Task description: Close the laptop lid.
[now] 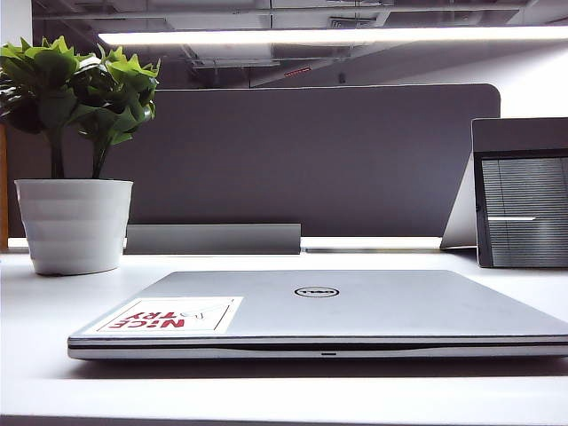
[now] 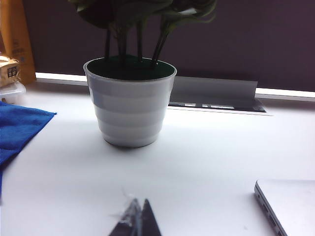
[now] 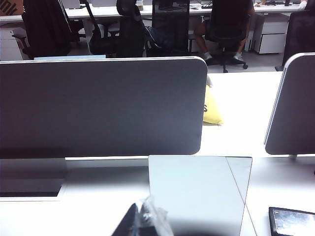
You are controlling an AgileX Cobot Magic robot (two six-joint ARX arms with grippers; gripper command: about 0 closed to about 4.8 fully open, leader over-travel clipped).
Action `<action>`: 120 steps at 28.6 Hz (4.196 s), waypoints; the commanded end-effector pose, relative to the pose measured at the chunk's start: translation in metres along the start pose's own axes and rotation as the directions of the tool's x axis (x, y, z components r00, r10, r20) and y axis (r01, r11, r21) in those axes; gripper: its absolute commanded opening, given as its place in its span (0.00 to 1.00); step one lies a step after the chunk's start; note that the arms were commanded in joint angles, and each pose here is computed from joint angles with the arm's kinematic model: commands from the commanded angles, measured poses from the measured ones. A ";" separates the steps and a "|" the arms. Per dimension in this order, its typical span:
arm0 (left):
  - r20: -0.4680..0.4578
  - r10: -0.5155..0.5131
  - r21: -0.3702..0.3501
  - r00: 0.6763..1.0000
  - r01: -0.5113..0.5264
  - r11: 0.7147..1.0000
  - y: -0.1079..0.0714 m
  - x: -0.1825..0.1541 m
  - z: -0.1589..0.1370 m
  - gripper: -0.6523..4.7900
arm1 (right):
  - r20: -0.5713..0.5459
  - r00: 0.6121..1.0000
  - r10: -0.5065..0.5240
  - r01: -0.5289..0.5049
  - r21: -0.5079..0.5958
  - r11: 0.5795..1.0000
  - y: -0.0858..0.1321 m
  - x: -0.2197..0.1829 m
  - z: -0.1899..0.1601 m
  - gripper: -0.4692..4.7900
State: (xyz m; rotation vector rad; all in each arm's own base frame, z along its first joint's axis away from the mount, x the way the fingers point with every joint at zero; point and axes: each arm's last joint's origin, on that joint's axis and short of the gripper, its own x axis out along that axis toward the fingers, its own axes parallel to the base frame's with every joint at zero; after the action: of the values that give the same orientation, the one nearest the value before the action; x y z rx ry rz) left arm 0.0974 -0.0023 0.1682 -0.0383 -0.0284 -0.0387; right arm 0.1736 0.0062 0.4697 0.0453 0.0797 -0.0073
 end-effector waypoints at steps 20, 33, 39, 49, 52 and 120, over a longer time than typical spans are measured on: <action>0.014 -0.006 0.004 1.000 0.006 1.000 0.000 0.000 0.002 0.11 | 0.012 1.000 0.002 -0.002 0.004 1.000 0.000 -0.002 0.002 0.08; 0.014 -0.006 0.004 1.000 0.006 1.000 0.000 0.000 0.002 0.11 | -0.057 0.992 -0.114 0.114 -0.012 0.993 -0.008 -0.023 -0.064 0.08; 0.014 -0.006 0.004 1.000 0.006 1.000 0.000 0.000 0.002 0.11 | -0.014 0.989 -0.149 0.149 -0.004 0.989 -0.013 -0.028 -0.142 0.08; 0.014 -0.006 0.004 1.000 0.006 1.000 0.000 0.000 0.002 0.11 | 0.045 0.994 -0.102 0.100 0.036 0.994 -0.017 -0.040 -0.249 0.08; 0.014 -0.006 0.004 1.000 0.006 1.000 0.000 0.000 0.002 0.11 | 0.045 0.998 -0.048 0.046 0.035 0.998 -0.017 -0.044 -0.267 0.08; 0.014 -0.006 0.004 1.000 0.006 1.000 0.000 0.000 0.002 0.11 | 0.093 0.995 0.029 -0.036 0.076 0.996 -0.021 -0.052 -0.308 0.08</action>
State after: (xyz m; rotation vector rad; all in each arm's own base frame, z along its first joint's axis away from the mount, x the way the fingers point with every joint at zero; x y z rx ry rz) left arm 0.0973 -0.0024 0.1682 -0.0383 -0.0288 -0.0418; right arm 0.0973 -0.0009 0.1663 0.1194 -0.0059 0.0126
